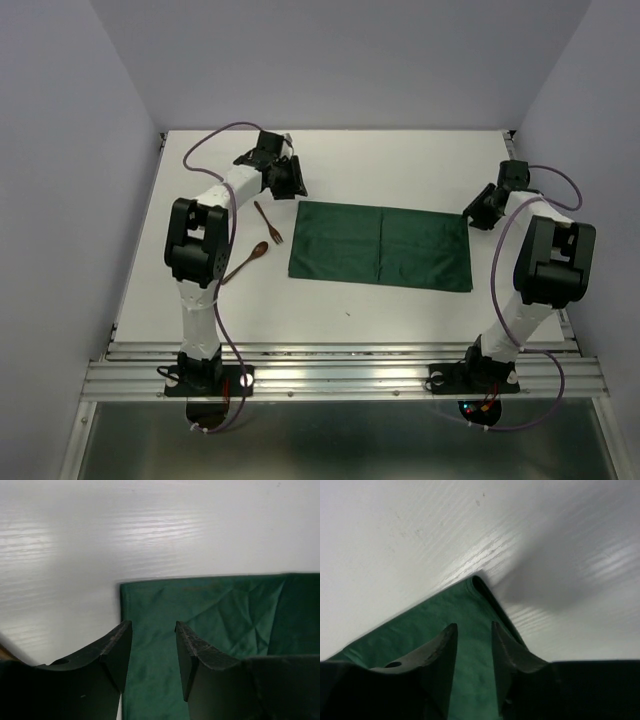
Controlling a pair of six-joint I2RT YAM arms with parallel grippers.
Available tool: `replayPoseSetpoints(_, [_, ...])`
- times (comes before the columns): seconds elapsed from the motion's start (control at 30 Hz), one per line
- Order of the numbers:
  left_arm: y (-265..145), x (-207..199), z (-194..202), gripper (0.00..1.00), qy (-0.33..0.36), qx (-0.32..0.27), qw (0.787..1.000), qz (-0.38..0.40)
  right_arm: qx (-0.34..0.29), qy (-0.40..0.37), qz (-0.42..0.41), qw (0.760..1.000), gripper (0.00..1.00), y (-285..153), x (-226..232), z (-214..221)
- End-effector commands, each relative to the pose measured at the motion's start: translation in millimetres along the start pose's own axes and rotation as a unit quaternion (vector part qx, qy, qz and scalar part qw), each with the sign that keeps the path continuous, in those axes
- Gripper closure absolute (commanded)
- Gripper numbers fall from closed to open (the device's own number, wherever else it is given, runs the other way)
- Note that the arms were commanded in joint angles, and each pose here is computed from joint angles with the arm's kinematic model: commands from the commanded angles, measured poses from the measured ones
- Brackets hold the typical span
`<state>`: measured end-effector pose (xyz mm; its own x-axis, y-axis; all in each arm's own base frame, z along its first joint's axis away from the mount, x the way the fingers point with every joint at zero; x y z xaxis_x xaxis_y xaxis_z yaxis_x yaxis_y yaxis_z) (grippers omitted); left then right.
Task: Fold the napkin into a case and place the utensils inside
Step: Smooth out the rectangle-folded napkin at the center of the board, then pick up the rectangle-folded napkin from the center of the board.
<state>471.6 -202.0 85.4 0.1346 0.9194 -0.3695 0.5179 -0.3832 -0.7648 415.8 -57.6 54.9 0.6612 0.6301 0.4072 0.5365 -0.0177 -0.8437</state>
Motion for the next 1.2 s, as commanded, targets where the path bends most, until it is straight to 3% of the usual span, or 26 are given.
replayPoseSetpoints(0.0, [-38.2,-67.3,-26.2,0.49,0.045,-0.046,0.997,0.038,-0.043,-0.010,0.027,0.999,0.49,-31.3,-8.9,-13.2])
replayPoseSetpoints(0.27, [-7.3,-174.2,12.5,0.51,0.093,0.013,0.985,0.148,-0.038,-0.013,0.075,0.996,0.34,-47.9,-48.5,19.3])
replayPoseSetpoints(0.53, [29.4,-228.6,18.4,0.51,0.105,0.017,0.973,0.206,-0.006,-0.017,0.092,0.996,0.32,-44.0,-71.3,49.7])
replayPoseSetpoints(0.97, [78.9,-228.5,37.2,0.52,0.067,0.039,0.975,0.206,0.004,-0.021,0.095,0.995,0.33,-37.6,-77.6,57.7])
replayPoseSetpoints(1.17, [85.4,-221.4,45.8,0.52,0.066,0.051,0.976,0.199,0.011,-0.026,0.099,0.995,0.40,-33.3,-83.1,63.1])
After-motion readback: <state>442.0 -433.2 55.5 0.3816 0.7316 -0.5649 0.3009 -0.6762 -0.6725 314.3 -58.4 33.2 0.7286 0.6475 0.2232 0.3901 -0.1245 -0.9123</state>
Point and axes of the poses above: each gripper's point midway between its finger pads, its own y axis out along the fingers, its own x axis along the line the jaws close on, z = x × y, the point moved 1 cm from there along -y, back along the fingers, and after that the axes turned 6 degrees about y, right-handed, at the moved point
